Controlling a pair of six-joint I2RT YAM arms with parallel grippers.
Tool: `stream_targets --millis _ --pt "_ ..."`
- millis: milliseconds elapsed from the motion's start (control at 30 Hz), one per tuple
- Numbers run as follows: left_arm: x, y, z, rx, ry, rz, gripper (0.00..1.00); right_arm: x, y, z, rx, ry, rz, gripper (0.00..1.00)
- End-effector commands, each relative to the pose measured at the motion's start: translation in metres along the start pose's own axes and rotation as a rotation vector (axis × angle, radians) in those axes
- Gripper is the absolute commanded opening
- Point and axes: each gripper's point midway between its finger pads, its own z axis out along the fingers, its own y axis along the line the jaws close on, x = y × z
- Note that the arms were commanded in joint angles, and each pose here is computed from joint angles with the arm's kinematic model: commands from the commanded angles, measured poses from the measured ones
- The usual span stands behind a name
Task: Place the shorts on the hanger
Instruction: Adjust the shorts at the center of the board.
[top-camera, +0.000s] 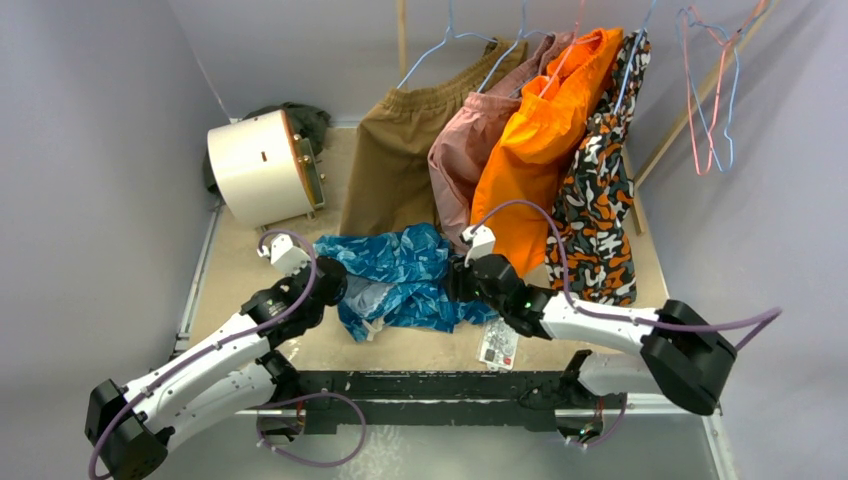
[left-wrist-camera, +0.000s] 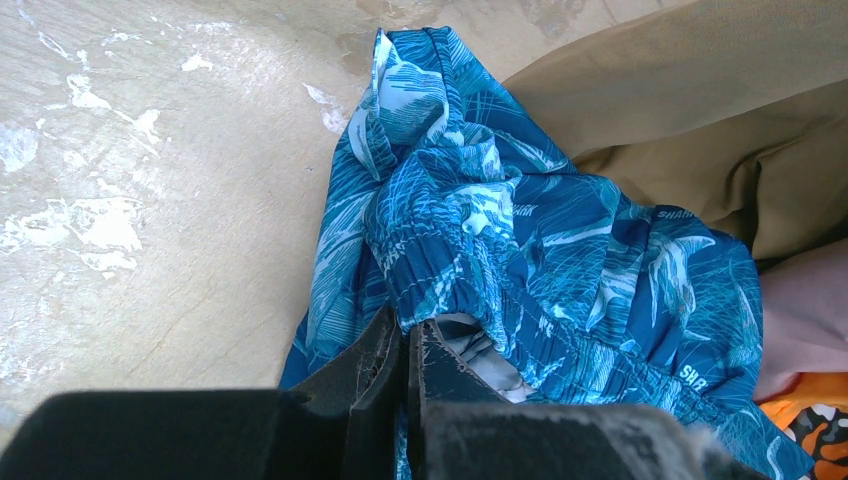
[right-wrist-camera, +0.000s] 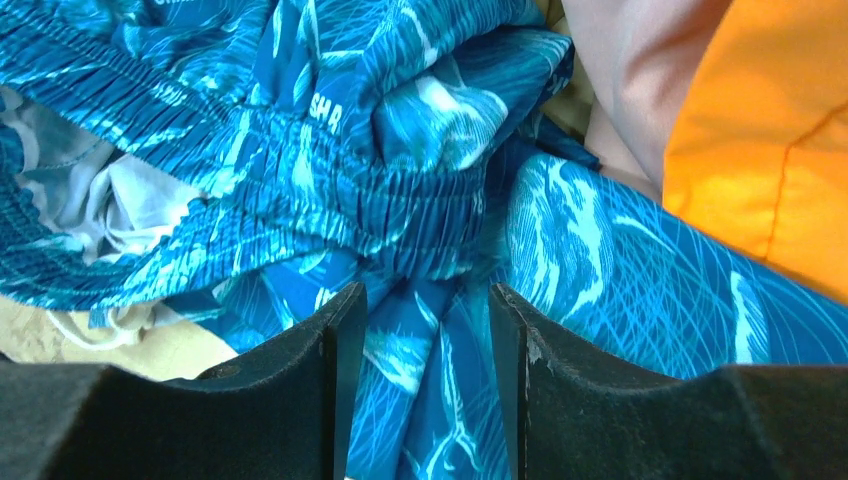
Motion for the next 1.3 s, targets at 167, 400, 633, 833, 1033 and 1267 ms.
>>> stream_targets --millis 167,400,633,833,1033,1267 --pt "-0.013 -0.012 -0.003 0.024 -0.037 -0.027 0.00 0.009 -0.007 0.002 0.054 0.023 0.013 0.45" --pt "-0.014 -0.010 -0.006 0.020 -0.034 -0.019 0.00 0.001 -0.008 0.017 0.096 -0.006 0.025 0.45" --pt "-0.015 -0.008 -0.008 0.024 -0.037 -0.025 0.00 -0.030 0.001 0.012 0.060 -0.123 0.048 0.47" --pt "-0.015 -0.009 -0.008 0.030 -0.031 -0.028 0.00 -0.031 -0.003 0.011 0.077 -0.135 0.068 0.48" --pt "-0.013 -0.010 -0.009 0.033 -0.024 -0.024 0.00 -0.042 0.003 0.016 0.062 -0.173 0.081 0.47" --pt "-0.011 -0.010 -0.009 0.036 -0.010 -0.019 0.00 -0.051 0.005 0.036 0.100 -0.181 0.104 0.44"
